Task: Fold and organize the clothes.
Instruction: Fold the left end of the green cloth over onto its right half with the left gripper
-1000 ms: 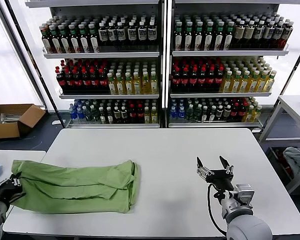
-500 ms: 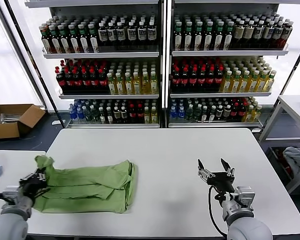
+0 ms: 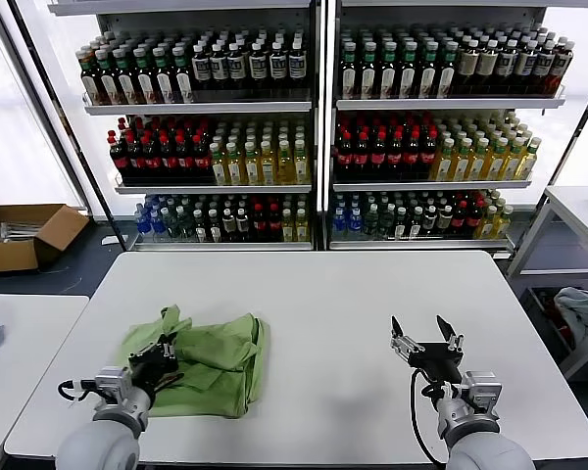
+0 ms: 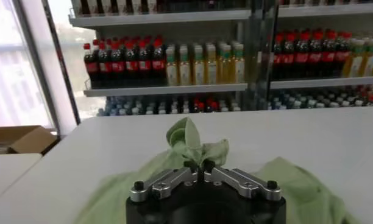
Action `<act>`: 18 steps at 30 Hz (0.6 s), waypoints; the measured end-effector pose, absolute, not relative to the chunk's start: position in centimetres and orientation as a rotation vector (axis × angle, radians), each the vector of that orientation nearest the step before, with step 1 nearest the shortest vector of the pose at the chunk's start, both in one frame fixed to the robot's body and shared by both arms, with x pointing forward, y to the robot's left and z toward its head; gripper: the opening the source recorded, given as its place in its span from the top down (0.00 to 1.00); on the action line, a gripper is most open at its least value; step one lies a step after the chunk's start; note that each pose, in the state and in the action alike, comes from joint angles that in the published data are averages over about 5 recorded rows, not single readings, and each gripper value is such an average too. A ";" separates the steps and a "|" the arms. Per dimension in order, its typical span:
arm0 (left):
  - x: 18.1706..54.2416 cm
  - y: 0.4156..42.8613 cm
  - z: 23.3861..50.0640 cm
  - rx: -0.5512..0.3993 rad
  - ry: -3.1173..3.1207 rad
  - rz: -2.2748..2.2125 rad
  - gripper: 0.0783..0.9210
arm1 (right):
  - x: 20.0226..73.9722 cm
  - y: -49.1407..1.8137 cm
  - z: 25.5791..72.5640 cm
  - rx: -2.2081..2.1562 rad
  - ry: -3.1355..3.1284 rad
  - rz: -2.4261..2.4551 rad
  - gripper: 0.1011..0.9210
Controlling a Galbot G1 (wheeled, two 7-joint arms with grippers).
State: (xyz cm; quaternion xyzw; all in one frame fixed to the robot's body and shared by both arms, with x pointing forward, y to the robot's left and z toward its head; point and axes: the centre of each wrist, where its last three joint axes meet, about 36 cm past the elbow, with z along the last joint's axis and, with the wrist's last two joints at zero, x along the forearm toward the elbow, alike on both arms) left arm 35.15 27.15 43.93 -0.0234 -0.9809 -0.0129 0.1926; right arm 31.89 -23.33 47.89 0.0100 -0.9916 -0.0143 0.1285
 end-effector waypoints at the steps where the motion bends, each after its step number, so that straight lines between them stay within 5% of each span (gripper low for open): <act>1: 35.2 26.7 44.0 -0.080 -2.753 -0.030 0.97 | 31.9 -23.3 47.8 0.028 -2.883 -0.041 0.12; 18: 35.4 21.6 43.6 -0.247 -2.735 0.022 0.97 | 31.5 -23.2 47.1 0.018 -2.865 -0.026 0.12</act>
